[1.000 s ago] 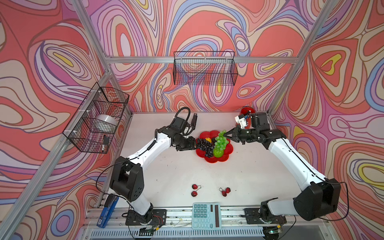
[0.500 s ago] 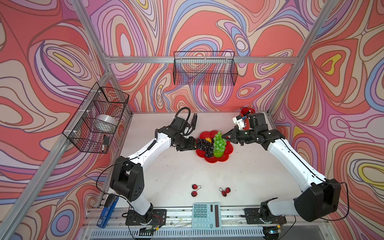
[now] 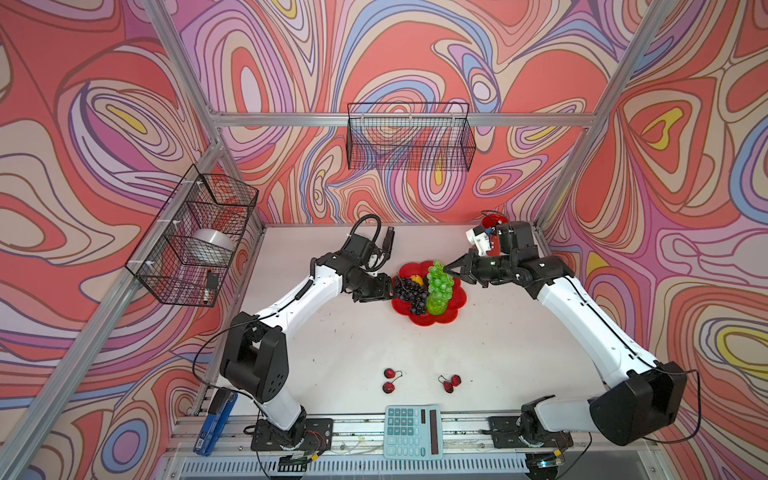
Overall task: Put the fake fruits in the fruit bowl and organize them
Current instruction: 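Lower the green grapes into the bowl beside the green bumpy fruit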
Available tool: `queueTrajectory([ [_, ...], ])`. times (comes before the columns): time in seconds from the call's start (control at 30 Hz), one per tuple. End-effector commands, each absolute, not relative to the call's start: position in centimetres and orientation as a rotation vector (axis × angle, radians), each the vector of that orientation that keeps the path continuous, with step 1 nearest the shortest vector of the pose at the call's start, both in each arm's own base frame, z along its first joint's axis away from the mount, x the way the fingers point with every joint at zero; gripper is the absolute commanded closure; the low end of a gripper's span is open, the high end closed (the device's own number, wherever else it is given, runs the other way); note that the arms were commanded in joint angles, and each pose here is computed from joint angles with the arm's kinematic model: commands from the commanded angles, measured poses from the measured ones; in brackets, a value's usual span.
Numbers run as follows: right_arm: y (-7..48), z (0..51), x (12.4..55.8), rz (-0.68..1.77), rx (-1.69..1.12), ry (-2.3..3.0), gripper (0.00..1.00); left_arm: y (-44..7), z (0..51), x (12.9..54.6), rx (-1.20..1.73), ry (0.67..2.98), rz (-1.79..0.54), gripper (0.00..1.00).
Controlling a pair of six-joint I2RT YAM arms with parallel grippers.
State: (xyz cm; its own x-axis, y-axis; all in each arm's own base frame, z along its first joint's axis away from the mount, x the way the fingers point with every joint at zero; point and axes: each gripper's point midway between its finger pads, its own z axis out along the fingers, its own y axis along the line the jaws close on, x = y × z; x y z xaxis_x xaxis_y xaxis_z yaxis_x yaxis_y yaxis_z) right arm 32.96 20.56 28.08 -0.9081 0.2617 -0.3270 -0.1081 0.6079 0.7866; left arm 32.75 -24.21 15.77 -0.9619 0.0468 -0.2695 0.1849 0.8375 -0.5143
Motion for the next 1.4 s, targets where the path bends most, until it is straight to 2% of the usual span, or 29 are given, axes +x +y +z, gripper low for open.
queueTrajectory([
  [0.0,20.7,29.3,32.8,1.233,0.090,2.372,1.00,-24.3,15.9,33.0,0.162,2.776,-0.822,0.44],
  [0.4,21.8,29.5,32.1,1.242,0.054,2.385,1.00,-24.4,15.8,33.0,0.162,2.775,-0.833,0.44],
  [0.87,22.8,23.2,32.5,1.322,0.088,2.460,1.00,-24.2,15.7,32.8,0.167,2.777,-0.826,0.44],
  [1.07,21.2,21.0,32.8,1.184,0.101,2.521,1.00,-24.0,15.6,32.8,0.167,2.781,-0.808,0.44],
  [1.37,15.9,18.8,33.3,0.944,0.187,2.567,1.00,-24.2,15.2,32.8,0.164,2.792,-0.813,0.44],
])
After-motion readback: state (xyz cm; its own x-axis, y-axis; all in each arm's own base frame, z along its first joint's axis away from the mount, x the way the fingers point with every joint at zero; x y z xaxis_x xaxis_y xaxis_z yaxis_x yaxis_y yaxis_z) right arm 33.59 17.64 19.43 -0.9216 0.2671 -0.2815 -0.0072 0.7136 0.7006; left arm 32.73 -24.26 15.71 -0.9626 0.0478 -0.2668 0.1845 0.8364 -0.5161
